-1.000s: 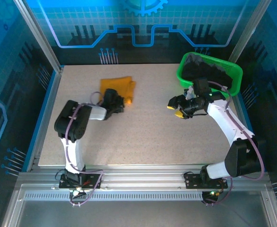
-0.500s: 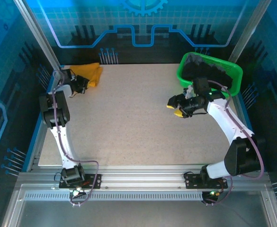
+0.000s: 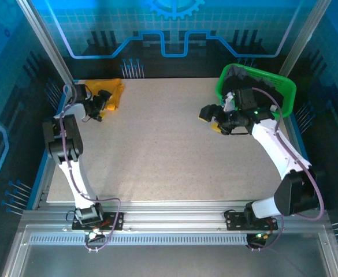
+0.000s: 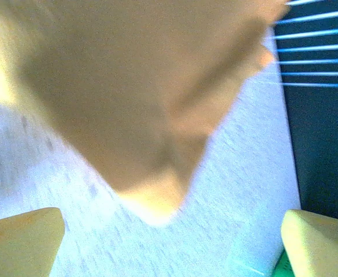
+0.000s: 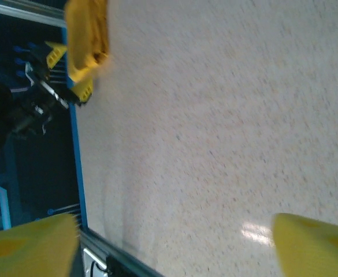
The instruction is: Fold and stack the t-shirts
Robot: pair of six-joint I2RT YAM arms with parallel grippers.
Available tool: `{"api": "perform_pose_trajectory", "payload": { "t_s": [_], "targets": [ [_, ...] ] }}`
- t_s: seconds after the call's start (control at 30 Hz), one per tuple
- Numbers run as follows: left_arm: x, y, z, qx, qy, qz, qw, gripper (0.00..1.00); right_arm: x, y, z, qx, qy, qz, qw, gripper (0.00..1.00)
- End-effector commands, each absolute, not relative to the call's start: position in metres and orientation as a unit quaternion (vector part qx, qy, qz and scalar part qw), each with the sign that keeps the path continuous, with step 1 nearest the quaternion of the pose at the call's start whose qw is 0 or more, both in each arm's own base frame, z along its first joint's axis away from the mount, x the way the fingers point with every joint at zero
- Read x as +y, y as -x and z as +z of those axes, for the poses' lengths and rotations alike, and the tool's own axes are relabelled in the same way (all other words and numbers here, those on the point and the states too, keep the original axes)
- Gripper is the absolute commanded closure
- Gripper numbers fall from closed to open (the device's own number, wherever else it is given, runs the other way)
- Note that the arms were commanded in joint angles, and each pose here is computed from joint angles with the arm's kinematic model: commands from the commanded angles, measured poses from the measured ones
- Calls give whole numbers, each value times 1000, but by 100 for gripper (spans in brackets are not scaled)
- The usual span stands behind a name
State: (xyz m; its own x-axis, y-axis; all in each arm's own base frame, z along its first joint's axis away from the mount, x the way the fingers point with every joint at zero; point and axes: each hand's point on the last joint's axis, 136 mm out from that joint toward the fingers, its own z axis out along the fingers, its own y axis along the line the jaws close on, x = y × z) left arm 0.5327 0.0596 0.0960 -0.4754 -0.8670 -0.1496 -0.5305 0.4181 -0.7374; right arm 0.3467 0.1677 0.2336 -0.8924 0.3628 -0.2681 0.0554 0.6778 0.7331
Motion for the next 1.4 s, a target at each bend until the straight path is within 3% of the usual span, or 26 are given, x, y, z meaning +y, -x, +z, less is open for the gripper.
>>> {"api": "perform_pose_trajectory", "payload": {
  "t_s": [0.0,0.2,0.4,0.63,0.77,0.97,1.1,1.37],
  "targets": [
    [31,-502,167,794,426,-295,318,1,169,-361,290,862,-90,404,293,0],
    [-19,-428,216,792,402,-248,387,1,151,-362,318,850,-100,390,341,0],
    [6,-338,230,794,430,-84,421,1,113,-342,323,865,-99,295,394,0],
    [47,-267,208,822,300,73,479,1,50,-330,271,872,-146,141,446,0],
    [32,-266,165,842,204,64,495,1,28,-328,215,860,-99,17,501,0],
    [24,-293,132,823,165,54,541,1,-17,-311,138,873,-111,-109,463,0],
    [25,-322,105,846,160,43,506,1,-21,-320,107,884,-82,-111,446,0],
    [44,-381,116,797,152,18,584,1,-19,-378,116,841,-59,-35,536,0]
  ]
}}
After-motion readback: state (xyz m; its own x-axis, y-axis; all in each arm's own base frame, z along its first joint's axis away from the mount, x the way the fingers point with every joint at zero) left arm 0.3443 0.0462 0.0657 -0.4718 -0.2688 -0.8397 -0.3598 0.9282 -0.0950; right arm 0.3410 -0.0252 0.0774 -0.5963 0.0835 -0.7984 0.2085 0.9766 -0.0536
